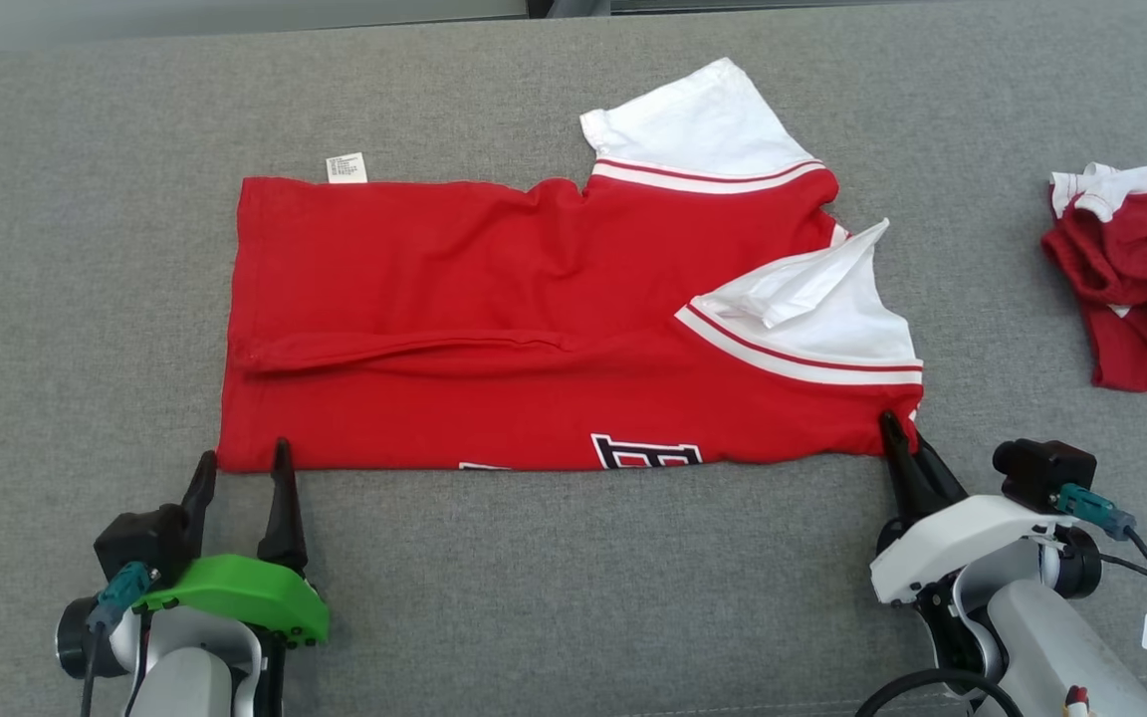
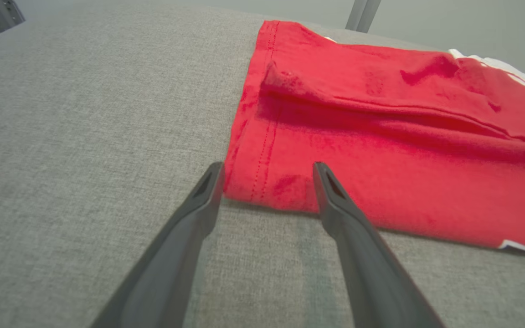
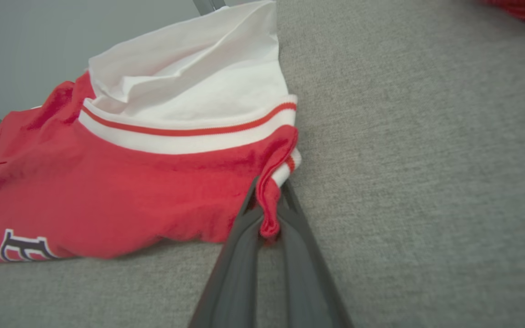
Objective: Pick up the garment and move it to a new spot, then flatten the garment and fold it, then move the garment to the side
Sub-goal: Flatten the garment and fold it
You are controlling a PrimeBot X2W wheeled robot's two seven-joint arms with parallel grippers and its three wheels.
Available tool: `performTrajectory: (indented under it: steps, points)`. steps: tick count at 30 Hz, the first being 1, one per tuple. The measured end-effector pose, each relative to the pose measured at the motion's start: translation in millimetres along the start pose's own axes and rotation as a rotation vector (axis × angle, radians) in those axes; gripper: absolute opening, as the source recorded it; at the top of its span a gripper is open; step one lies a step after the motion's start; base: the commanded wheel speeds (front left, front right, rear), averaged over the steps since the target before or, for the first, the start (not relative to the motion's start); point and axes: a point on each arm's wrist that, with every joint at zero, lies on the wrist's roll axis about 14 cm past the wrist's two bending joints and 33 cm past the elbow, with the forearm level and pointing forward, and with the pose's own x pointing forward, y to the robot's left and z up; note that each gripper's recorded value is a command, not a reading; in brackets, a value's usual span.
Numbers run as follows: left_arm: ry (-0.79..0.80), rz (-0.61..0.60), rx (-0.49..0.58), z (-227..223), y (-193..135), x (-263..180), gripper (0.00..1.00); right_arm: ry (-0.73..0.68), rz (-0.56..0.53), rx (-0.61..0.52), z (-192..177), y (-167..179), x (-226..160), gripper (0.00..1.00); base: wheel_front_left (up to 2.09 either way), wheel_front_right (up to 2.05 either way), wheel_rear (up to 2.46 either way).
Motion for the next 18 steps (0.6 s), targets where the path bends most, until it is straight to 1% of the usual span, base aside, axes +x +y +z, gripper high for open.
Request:
performTrajectory:
  steps: [4, 8, 9, 10, 14, 18]
  points:
    - [0.016, 0.013, -0.007, -3, 4, 10, 1.0, -0.007, 0.005, -0.006, 3, 0, 2, 0.0, 0.0, 0.0, 0.0]
    - [0.06, 0.037, -0.03, -17, 9, 14, 0.99, -0.011, 0.005, -0.007, 3, -1, 3, 0.0, 0.0, 0.0, 0.0]
    - [0.066, 0.038, -0.036, -19, 9, 16, 0.48, -0.011, 0.004, -0.006, 3, -2, 3, 0.0, 0.0, 0.0, 0.0]
    - [0.065, 0.041, -0.047, -18, 9, 18, 0.0, -0.01, 0.003, -0.006, 3, -2, 3, 0.0, 0.0, 0.0, 0.0]
    - [0.057, 0.039, -0.092, -16, 6, 26, 0.0, -0.013, 0.0, -0.005, 4, -4, 3, 0.0, 0.0, 0.0, 0.0]
    - [0.043, 0.02, -0.124, -11, -1, 26, 0.0, -0.039, -0.005, 0.007, 12, -4, 3, 0.0, 0.0, 0.0, 0.0]
